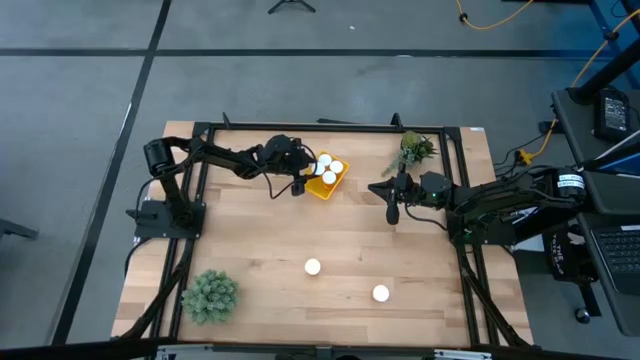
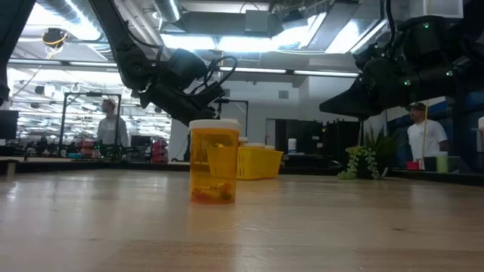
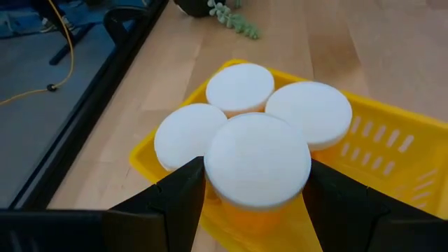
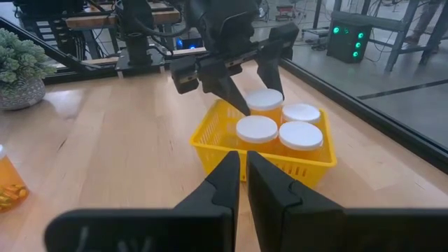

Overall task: Pick and place pill bottles into a basket
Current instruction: Put the top pill bottle into the bin

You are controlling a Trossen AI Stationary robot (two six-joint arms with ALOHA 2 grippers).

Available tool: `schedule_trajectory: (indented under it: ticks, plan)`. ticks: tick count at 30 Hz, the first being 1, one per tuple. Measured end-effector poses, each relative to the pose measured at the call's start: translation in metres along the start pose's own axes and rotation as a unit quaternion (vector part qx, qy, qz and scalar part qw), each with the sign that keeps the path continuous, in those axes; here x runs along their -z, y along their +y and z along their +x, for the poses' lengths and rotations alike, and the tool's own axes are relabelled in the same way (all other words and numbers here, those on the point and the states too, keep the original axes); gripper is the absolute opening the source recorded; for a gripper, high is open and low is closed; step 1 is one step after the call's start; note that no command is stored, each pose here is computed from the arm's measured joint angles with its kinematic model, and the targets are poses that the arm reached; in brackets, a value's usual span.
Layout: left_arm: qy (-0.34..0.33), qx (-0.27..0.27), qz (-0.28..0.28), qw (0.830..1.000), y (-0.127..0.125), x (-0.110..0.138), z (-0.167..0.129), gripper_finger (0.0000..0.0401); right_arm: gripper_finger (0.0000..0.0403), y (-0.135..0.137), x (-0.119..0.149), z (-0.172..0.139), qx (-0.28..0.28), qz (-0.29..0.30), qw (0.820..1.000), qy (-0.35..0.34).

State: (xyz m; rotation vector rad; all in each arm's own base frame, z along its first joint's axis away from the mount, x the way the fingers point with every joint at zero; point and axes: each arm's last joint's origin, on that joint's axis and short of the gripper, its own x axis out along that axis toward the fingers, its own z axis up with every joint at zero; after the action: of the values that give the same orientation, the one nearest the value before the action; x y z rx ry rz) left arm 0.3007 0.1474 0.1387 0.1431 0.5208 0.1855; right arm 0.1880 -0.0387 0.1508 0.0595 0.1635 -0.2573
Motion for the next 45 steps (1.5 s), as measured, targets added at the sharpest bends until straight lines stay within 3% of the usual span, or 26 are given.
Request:
schedule_trajectory:
  ticks: [18, 36, 45]
  plan:
    - [0.003, 0.001, -0.019, 1.000, 0.000, 0.001, 0.000, 0.0247, 0.0032, 0.000, 0.000, 0.000, 0.000, 0.001, 1.000, 0.000]
    - [0.000, -0.001, 0.009, 1.000, 0.000, 0.000, 0.000, 0.0249, 0.0032, 0.000, 0.000, 0.000, 0.000, 0.002, 1.000, 0.000]
    - [-0.009, -0.045, 0.024, 0.999, 0.004, -0.013, -0.011, 0.0251, 0.0032, 0.000, 0.000, 0.000, 0.000, 0.001, 1.000, 0.000]
